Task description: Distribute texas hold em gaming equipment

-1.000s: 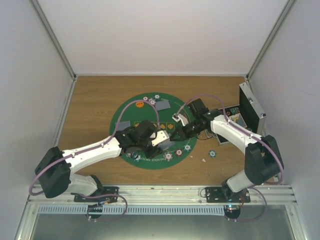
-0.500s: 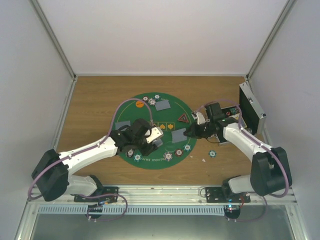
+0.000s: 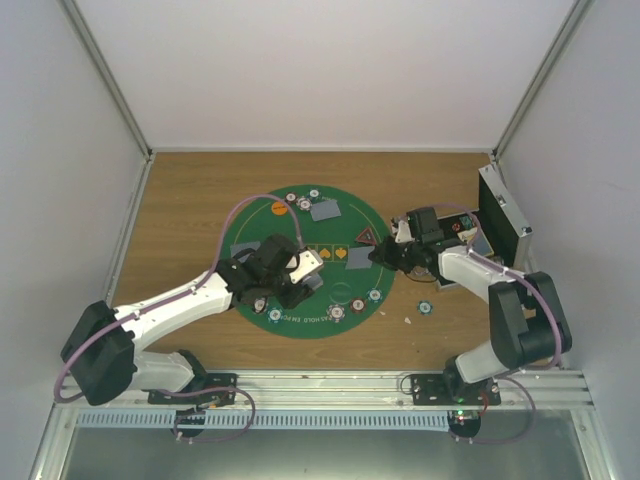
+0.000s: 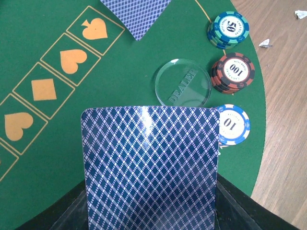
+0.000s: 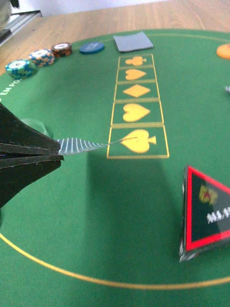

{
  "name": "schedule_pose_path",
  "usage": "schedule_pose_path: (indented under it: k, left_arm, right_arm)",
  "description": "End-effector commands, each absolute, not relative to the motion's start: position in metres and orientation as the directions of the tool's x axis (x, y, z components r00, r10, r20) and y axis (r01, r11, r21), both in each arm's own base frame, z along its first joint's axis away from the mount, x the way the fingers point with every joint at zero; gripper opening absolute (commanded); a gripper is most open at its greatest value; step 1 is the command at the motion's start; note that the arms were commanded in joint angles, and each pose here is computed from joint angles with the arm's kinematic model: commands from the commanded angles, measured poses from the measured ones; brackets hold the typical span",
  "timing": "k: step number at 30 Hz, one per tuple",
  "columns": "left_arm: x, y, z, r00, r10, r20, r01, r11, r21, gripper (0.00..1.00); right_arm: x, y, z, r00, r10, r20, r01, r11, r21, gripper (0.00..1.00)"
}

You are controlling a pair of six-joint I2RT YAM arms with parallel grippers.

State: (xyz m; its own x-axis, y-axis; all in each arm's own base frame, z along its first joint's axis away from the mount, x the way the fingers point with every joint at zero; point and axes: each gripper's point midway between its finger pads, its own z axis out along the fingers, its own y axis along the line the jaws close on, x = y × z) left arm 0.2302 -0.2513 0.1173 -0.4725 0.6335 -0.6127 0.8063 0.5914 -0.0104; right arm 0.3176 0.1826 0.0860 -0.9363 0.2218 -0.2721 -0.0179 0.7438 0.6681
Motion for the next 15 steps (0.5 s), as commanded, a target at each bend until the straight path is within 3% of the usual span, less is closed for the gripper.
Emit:
schedule_pose_path:
  k: [1,15]
  left_arm:
    - [0.236,-0.253,0.129,-0.453,0.599,-0.661,0.8,0.601,-0.003,0.55]
    - [0.236,-0.253,0.129,-0.455,0.599,-0.659,0.799,0.601,-0.005,0.55]
  right_arm:
    - [0.326,0.168,0.065,-0.916,0.317,-0.247,0.091,0.761,0.642,0.01]
    - [0.314,0.151,0.019,-0.938,0.307,-0.159,0.177,0.822,0.541,0.01]
